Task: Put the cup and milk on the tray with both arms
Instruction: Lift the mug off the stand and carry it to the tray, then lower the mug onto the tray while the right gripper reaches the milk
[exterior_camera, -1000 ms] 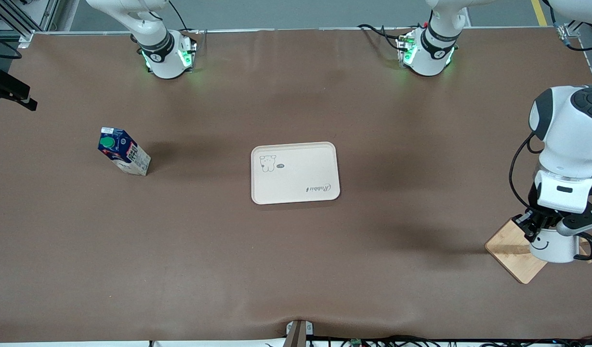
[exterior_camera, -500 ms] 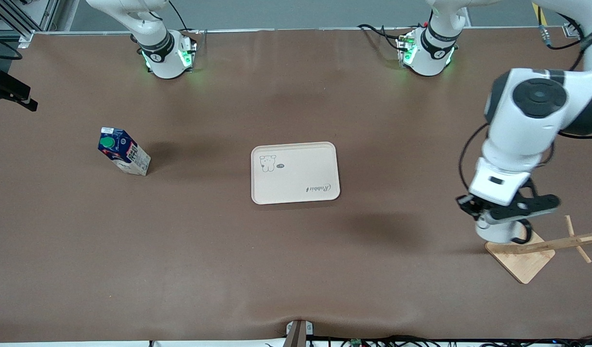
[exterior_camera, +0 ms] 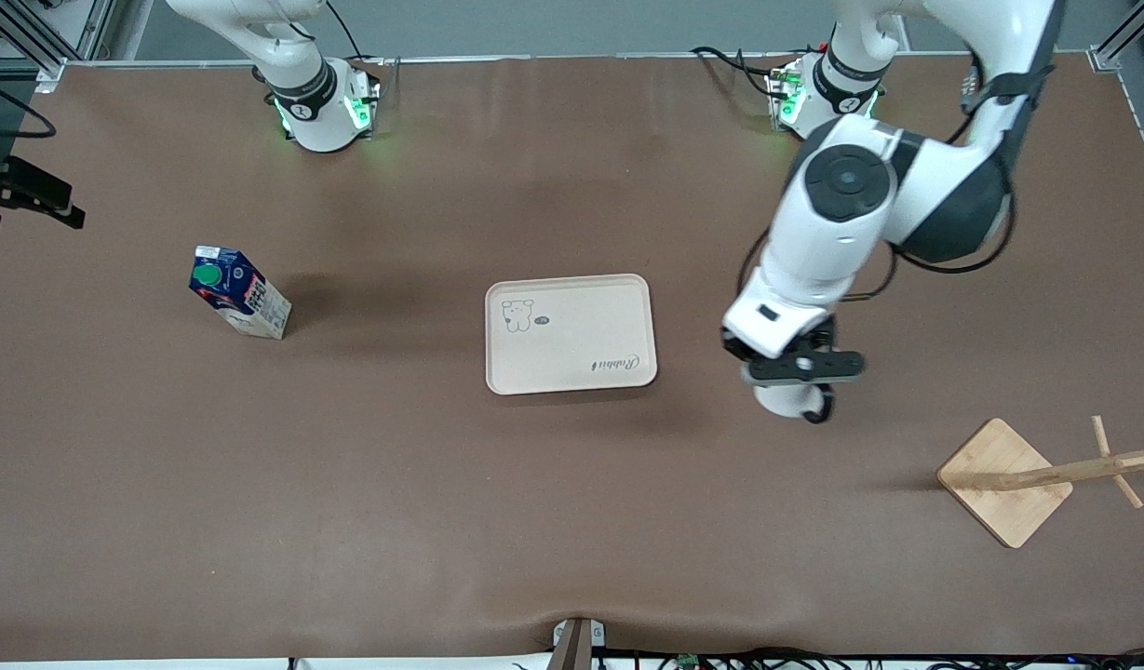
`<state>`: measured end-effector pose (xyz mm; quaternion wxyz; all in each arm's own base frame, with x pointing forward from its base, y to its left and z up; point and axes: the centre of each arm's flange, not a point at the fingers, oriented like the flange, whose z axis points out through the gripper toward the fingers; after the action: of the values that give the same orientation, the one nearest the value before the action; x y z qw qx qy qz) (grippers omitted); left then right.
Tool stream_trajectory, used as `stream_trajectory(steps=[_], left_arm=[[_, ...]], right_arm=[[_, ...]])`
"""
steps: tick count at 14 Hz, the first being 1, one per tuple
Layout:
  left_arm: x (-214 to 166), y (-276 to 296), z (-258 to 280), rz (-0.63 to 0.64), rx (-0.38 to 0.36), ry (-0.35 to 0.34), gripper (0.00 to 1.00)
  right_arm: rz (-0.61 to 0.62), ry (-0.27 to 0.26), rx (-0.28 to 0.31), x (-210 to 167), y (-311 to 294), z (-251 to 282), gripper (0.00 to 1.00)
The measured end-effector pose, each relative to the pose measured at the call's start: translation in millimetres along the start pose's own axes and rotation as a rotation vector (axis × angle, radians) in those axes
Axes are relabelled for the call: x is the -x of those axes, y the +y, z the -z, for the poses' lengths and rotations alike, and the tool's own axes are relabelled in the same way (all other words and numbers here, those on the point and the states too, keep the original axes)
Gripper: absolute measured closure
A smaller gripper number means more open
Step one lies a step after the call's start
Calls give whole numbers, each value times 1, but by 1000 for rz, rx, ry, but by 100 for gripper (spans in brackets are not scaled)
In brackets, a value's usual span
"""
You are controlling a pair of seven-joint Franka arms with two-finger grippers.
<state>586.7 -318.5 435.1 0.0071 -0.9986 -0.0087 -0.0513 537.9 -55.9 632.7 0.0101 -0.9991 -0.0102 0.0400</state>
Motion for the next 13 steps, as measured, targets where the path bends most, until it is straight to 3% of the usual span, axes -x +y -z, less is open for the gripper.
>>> stream_trajectory(steps=[5,9,13], left_arm=[[47,90,-66,46,37,-191,91],[95,145,-123,32,0,-286,91],[118,166,-147,36,7,-365,91]], right_arm=[[-2,-77,0,-33,2,-46,0],[-2,-85,1,-38,3,-51,0],[-1,-75,3,-41,3,-47,0]])
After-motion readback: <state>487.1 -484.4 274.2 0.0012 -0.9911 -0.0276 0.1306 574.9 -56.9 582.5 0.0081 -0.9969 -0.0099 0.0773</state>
